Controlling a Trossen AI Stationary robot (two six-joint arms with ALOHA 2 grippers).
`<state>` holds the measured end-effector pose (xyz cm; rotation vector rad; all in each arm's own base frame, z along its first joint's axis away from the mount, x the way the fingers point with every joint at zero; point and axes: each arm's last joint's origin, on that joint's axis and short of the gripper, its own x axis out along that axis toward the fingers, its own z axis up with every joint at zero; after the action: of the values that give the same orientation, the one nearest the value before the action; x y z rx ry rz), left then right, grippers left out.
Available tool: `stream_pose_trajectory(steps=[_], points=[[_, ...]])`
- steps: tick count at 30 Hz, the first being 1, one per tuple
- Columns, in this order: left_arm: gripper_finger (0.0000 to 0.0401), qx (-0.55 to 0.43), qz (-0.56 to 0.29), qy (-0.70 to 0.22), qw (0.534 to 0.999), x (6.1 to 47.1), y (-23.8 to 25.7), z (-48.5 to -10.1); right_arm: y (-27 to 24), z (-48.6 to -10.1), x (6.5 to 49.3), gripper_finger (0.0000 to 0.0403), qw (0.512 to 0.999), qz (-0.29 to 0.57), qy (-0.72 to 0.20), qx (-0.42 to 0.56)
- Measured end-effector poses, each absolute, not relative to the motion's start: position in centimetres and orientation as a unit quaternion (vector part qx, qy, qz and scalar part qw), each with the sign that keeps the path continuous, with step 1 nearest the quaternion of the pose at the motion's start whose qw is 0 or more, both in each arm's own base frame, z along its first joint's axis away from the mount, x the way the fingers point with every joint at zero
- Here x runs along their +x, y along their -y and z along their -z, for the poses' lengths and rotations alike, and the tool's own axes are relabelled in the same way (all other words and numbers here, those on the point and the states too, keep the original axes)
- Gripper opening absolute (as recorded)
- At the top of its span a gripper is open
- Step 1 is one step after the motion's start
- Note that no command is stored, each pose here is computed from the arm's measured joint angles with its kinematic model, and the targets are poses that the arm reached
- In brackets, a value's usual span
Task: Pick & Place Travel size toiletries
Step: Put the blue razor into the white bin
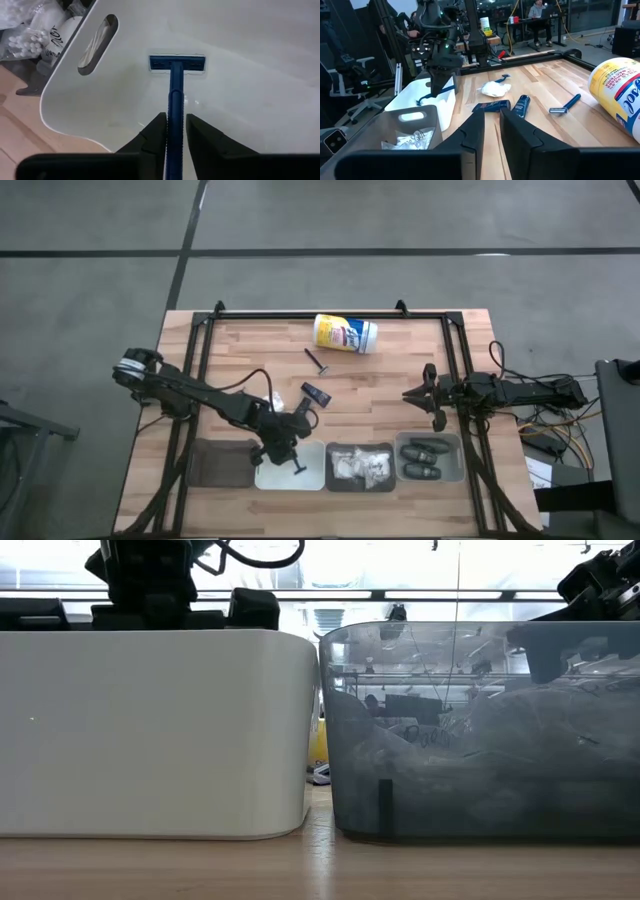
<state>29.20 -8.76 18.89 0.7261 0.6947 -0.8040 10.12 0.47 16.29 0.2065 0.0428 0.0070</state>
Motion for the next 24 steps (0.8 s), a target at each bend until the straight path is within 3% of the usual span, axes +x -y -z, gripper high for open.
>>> stream_pose_trajectory(steps=[11, 24], points=[[0.0156, 0.342, 0.362, -0.327, 0.803, 29.2, 8.7, -19.0, -0.5, -16.3, 10.1, 0.0044, 0.994, -0.004, -0.021, 0.103], [0.0161, 0.347, 0.293, -0.329, 0.828, 27.6, 6.3, -22.4, -0.5, -16.3, 10.1, 0.0086, 0.994, -0.003, -0.022, 0.103]])
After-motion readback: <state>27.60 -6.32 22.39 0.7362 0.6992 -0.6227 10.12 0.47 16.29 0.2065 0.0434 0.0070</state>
